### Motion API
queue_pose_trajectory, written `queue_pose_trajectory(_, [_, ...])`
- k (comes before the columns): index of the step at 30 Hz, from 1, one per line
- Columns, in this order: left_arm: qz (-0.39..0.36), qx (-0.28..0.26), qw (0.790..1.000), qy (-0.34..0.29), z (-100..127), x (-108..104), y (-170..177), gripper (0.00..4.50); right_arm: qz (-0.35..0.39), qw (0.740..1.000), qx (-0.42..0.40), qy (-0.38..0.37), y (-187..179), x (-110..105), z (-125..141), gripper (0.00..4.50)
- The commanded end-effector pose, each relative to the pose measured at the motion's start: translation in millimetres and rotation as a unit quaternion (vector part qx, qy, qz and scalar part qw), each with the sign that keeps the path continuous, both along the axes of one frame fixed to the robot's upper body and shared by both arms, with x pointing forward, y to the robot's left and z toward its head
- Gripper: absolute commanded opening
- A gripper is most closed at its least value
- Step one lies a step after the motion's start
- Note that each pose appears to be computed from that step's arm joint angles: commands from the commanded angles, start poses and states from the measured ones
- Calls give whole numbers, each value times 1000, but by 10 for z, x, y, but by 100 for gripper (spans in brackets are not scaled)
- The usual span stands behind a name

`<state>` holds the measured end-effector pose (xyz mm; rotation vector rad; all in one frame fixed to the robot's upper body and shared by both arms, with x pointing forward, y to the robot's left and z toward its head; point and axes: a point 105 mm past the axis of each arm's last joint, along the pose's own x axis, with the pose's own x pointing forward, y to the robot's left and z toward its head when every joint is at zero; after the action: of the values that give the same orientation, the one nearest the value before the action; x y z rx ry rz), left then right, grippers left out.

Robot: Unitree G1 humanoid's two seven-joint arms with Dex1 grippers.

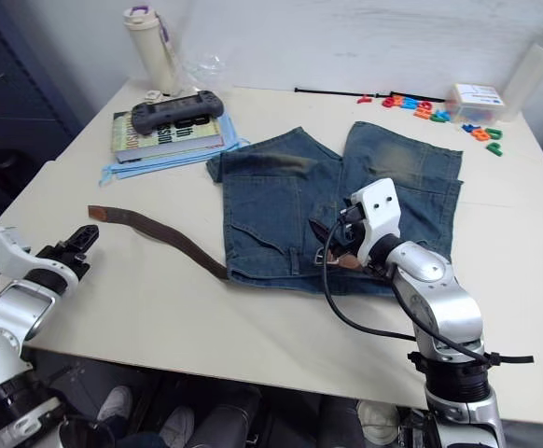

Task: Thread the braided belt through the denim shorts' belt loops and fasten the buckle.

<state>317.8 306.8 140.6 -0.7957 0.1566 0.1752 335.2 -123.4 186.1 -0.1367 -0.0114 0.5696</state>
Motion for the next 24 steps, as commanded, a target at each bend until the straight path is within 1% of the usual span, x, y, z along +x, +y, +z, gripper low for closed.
queue_pose_trajectory(1, [-62, -75, 995, -26, 111, 31, -276, 336, 9, 999, 3, -47, 42, -91, 209, 441])
queue_pose_trajectory(5, [-108, -98, 989, 1, 42, 33, -472, 336, 3, 999, 7, -51, 35, -97, 233, 441])
queue_pose_trajectory(8, [-118, -118, 986, 28, -57, 161, -575, 336, -3, 999, 7, -53, 25, -100, 237, 441])
queue_pose_trajectory(11, [-104, -125, 985, 61, -175, 280, -578, 336, -9, 998, 8, -59, 2, -107, 266, 441])
queue_pose_trajectory(17, [-84, -158, 981, 78, -296, 499, -568, 336, -22, 997, 13, -76, -65, -135, 370, 441])
queue_pose_trajectory(20, [-71, -162, 980, 86, -344, 562, -544, 336, -26, 997, 10, -78, -80, -140, 385, 441])
queue_pose_trajectory(24, [-65, -165, 981, 83, -338, 600, -528, 336, -30, 996, 10, -83, -97, -143, 414, 441])
